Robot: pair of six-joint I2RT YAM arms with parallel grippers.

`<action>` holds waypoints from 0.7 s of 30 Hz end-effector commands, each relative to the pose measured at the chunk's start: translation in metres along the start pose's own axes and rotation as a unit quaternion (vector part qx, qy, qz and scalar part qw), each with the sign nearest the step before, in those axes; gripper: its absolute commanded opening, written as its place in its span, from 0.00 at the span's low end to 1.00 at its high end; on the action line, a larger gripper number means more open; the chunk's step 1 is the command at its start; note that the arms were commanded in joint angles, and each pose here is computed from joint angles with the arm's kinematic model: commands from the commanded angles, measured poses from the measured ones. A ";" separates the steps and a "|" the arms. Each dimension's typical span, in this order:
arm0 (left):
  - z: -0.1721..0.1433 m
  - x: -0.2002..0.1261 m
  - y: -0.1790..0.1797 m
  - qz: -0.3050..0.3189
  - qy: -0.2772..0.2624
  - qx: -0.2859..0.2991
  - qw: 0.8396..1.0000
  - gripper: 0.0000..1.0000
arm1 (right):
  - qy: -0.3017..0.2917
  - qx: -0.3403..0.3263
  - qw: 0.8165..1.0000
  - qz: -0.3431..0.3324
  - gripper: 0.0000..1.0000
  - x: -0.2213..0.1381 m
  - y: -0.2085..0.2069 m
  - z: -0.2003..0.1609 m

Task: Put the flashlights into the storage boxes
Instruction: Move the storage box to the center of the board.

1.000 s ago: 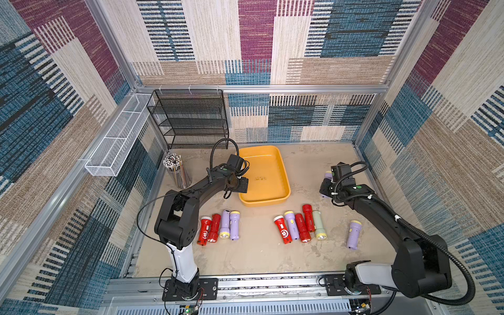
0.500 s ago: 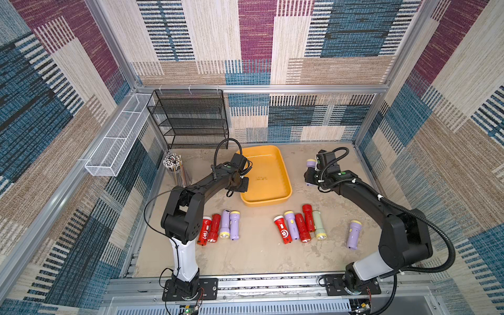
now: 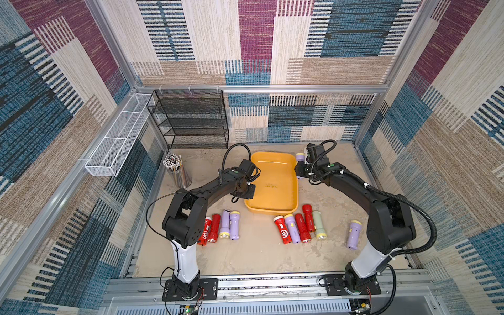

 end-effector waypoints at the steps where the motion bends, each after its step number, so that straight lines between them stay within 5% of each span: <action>1: -0.004 -0.004 -0.003 0.004 0.001 0.003 1.000 0.20 | -0.015 -0.010 1.000 0.015 0.38 0.004 0.009 0.009; 5: -0.005 -0.012 -0.006 0.005 -0.007 0.005 1.000 0.25 | -0.011 -0.016 1.000 0.023 0.38 0.011 0.017 0.009; 10: -0.003 -0.029 -0.002 0.015 -0.033 -0.002 0.999 0.58 | -0.005 -0.023 0.999 0.028 0.38 0.018 0.023 0.008; 14: 0.000 -0.044 0.001 0.018 -0.060 -0.007 0.998 0.75 | -0.001 -0.028 0.999 0.029 0.37 0.024 0.026 0.009; 21: 0.001 -0.068 0.006 0.020 -0.096 -0.009 0.995 0.84 | 0.006 -0.029 0.999 0.038 0.37 0.035 0.034 0.011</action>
Point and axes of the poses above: each gripper's point midway between its finger pads, its own x axis out along the fingers, its own y axis along the line the jaws close on, z = x × y, the point moved 5 cm from there along -x, back along the fingers, and after that the axes turned 6 degrees about -x, right-handed, at the moved point
